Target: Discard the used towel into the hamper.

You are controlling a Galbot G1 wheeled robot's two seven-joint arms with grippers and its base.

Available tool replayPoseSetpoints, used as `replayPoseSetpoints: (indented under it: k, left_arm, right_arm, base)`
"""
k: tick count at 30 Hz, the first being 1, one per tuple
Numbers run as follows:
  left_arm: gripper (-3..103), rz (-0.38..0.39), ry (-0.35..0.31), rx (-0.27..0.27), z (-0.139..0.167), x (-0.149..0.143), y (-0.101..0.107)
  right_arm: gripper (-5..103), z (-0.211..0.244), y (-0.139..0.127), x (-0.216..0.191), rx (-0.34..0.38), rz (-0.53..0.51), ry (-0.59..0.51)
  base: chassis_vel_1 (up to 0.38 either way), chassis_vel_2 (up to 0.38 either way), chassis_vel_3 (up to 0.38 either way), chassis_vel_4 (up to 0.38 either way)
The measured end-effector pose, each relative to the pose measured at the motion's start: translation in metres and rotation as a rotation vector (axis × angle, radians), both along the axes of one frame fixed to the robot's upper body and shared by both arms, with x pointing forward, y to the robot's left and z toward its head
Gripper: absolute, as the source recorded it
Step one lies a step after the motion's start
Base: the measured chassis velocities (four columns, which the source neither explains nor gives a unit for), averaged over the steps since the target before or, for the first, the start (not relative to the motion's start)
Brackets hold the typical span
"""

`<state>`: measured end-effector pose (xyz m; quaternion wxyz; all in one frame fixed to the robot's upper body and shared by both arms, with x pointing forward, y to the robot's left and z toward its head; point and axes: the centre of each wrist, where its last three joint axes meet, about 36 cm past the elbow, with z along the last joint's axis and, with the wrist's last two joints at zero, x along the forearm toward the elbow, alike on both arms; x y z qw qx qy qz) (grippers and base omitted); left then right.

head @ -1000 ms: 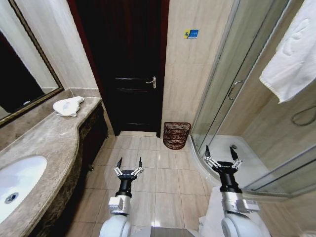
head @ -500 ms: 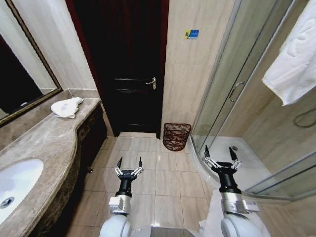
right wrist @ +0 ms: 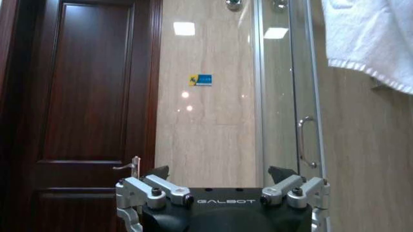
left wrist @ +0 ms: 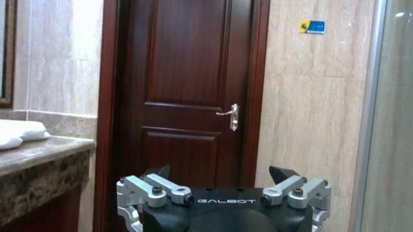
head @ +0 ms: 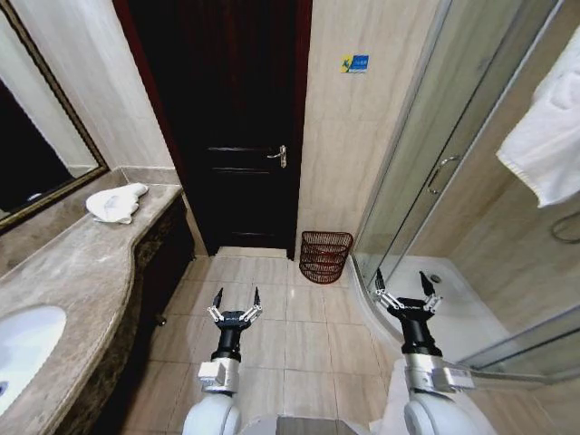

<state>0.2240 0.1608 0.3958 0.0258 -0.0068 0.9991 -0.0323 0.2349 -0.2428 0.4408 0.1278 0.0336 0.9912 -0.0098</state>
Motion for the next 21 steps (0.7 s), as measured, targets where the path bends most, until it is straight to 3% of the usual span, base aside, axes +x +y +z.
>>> replayPoseSetpoints:
  k: [21]
  left_arm:
    - [100,0.0,0.01,-0.017,0.0018,-0.0009,-0.0012]
  right_arm:
    - [100,-0.0036,-0.0003,-0.0015,-0.016,-0.022,0.003]
  base:
    - [-0.183,0.18,0.185,-0.19]
